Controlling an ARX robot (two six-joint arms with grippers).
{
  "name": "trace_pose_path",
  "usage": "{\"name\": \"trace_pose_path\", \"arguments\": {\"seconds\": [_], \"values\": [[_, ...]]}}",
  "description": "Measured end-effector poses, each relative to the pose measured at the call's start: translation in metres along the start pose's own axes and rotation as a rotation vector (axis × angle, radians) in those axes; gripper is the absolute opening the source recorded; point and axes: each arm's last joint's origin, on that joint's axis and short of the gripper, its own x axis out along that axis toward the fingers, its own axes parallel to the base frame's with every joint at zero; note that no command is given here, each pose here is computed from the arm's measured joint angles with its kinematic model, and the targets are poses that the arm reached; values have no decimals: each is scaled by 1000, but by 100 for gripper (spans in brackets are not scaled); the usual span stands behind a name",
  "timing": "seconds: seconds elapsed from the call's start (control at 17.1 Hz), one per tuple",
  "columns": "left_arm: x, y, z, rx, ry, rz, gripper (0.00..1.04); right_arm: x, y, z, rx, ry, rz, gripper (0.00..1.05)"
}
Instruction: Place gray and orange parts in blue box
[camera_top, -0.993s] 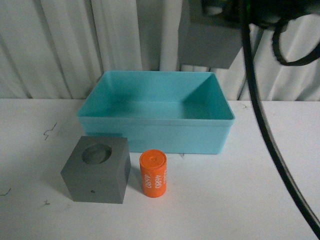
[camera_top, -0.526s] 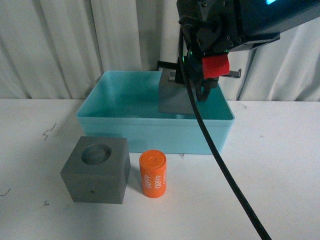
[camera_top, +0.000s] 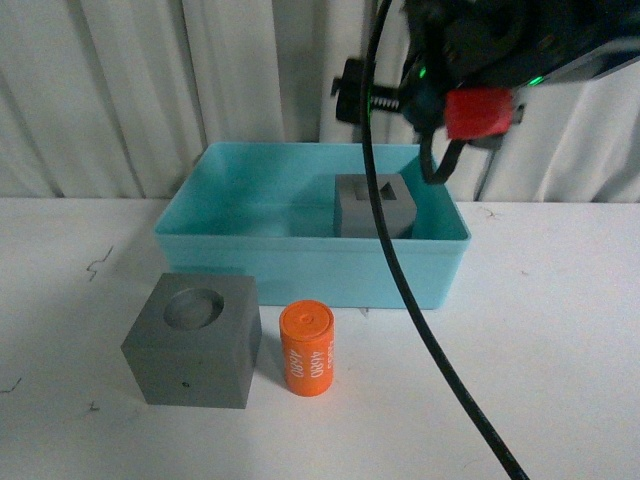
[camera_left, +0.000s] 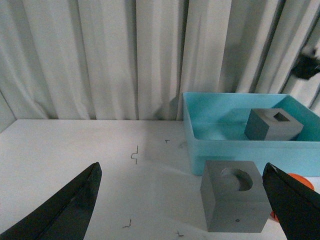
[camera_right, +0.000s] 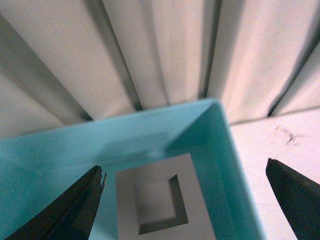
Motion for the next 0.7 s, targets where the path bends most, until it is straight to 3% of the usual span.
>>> {"name": "trace_pose_path", "arguments": {"seconds": [0.12, 0.35, 0.41, 0.53, 0.58, 0.7], "values": [[0, 0, 0, 0, 0, 0, 98, -18, -5, 10, 11, -32, 9, 99], [0, 0, 0, 0, 0, 0, 98, -99, -27, 40, 88, -102, 55, 98], [0, 0, 0, 0, 0, 0, 98, -143, -46, 35, 149, -71, 49, 98], [0, 0, 0, 0, 0, 0, 98, -215, -91, -38, 197, 61, -51, 97], [0, 0, 0, 0, 0, -1, 98, -224, -105, -59, 163, -72, 8, 86], [0, 0, 0, 0, 0, 0, 98, -249, -133, -65, -22, -359, 48, 61]]}}
